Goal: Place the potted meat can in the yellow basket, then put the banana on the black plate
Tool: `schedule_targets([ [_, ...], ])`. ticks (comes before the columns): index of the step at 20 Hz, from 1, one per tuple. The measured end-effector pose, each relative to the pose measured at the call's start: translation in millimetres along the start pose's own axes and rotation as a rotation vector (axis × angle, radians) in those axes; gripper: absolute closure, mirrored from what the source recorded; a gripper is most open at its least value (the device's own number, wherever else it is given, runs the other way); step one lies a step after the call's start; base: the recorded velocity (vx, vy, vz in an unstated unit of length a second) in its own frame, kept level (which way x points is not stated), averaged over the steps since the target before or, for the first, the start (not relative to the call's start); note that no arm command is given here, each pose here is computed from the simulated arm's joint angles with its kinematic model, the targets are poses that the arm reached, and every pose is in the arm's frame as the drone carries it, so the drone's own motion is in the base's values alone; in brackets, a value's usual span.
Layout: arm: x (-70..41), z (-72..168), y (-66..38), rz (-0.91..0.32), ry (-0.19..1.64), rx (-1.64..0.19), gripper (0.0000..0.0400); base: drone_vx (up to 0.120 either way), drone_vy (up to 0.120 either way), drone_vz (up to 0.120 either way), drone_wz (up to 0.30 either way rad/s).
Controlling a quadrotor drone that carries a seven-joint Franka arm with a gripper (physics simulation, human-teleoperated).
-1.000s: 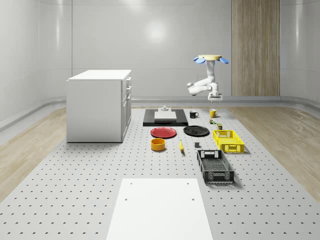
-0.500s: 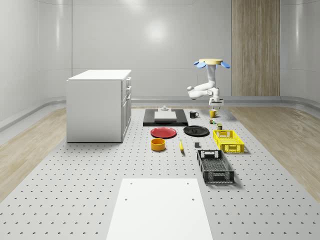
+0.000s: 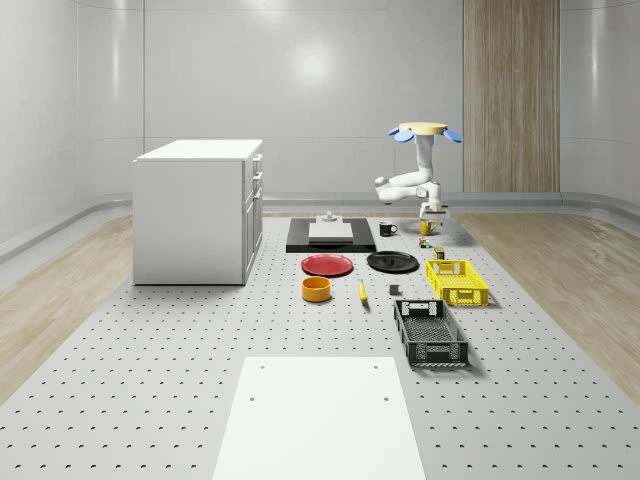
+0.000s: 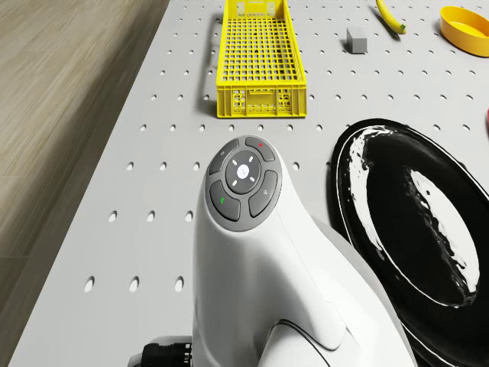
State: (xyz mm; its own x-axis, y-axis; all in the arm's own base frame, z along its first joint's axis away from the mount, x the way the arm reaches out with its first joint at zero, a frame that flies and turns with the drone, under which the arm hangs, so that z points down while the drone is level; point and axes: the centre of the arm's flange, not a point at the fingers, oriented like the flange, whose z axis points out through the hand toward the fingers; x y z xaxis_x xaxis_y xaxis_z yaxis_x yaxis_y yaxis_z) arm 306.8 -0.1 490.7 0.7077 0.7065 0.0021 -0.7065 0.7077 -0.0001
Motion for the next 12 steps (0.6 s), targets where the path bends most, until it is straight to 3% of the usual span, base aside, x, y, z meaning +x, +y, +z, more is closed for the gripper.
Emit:
schedule_targets([
  [12, 0.0, 0.0, 0.0, 0.0, 0.0, 0.0, 0.0, 0.12, 0.0, 0.0, 0.0],
])
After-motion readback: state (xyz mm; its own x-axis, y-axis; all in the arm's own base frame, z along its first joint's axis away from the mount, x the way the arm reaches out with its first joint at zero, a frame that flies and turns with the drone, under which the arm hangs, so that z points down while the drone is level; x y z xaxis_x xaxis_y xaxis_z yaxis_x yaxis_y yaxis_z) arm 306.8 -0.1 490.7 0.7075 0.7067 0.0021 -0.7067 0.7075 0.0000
